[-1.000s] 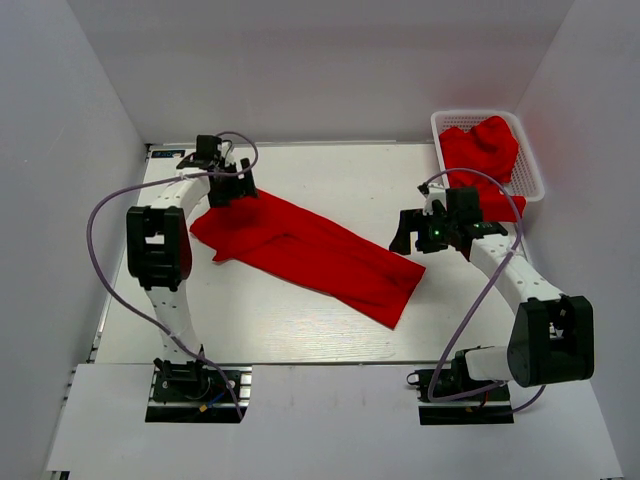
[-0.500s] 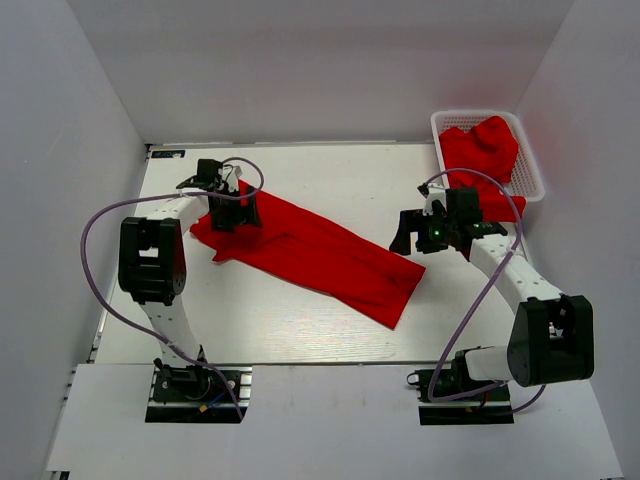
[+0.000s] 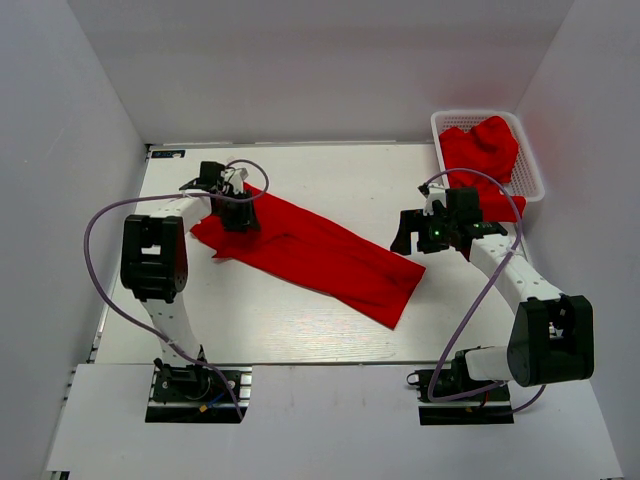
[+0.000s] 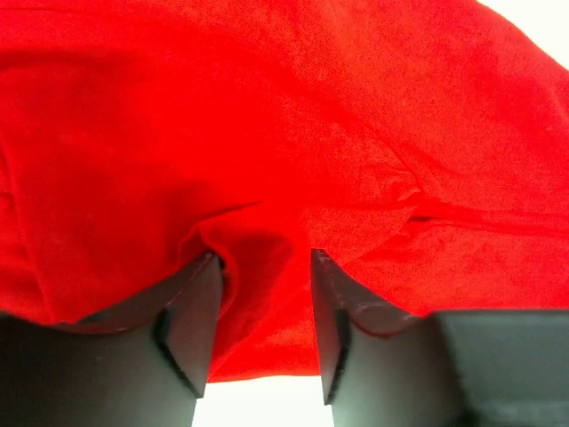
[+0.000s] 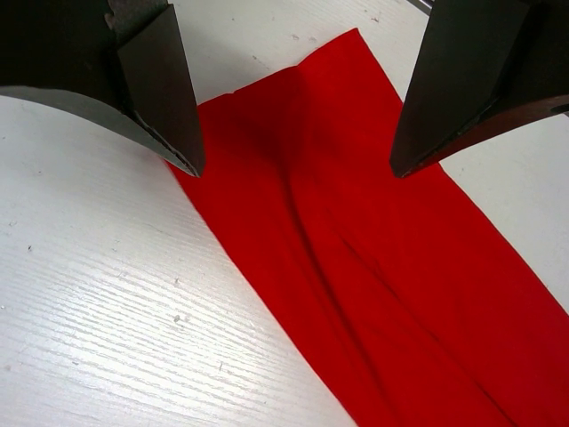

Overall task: Fold and stack the t-shirts
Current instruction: Rotate the tshirt 90 degrees

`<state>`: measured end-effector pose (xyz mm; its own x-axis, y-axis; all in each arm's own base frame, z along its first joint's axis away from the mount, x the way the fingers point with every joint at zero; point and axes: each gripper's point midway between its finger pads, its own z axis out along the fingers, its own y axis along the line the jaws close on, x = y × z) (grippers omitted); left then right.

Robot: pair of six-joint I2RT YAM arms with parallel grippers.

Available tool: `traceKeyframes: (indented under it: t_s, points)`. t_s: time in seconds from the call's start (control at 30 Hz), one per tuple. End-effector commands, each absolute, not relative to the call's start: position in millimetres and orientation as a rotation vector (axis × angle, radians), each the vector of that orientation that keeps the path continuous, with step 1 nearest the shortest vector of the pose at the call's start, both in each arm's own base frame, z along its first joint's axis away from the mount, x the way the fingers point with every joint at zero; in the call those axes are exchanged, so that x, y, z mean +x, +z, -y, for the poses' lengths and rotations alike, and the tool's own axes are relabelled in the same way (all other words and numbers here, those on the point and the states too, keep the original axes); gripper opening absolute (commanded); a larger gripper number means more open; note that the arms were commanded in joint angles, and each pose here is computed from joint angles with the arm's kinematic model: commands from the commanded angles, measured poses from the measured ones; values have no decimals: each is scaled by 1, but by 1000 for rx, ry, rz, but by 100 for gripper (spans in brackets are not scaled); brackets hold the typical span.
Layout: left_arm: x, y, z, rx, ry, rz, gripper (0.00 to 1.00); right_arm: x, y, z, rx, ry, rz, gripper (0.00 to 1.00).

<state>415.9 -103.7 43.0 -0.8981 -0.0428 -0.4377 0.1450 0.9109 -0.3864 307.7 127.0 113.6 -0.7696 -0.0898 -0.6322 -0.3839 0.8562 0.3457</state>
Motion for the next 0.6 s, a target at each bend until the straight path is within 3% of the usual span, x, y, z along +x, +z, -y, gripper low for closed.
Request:
traceKeyframes:
  t_s: [0.0, 0.13, 0.23, 0.27, 0.57]
  points:
    - [418, 47, 112, 125, -620, -2598, 50, 316, 126, -127, -363, 602, -2365, 90]
    - [414, 43, 110, 117, -610, -2620, 34, 316, 128, -127, -363, 594, -2360, 90]
    - [413, 44, 110, 119, -609, -2609, 13, 316, 127, -126, -359, 592, -2364, 90]
    - [414, 44, 108, 115, -593, -2611, 0, 316, 129, -127, -362, 598, -2359, 90]
    - [436, 82, 118, 372, -625, -2416, 0, 316, 129, -128, -362, 602, -2363, 90]
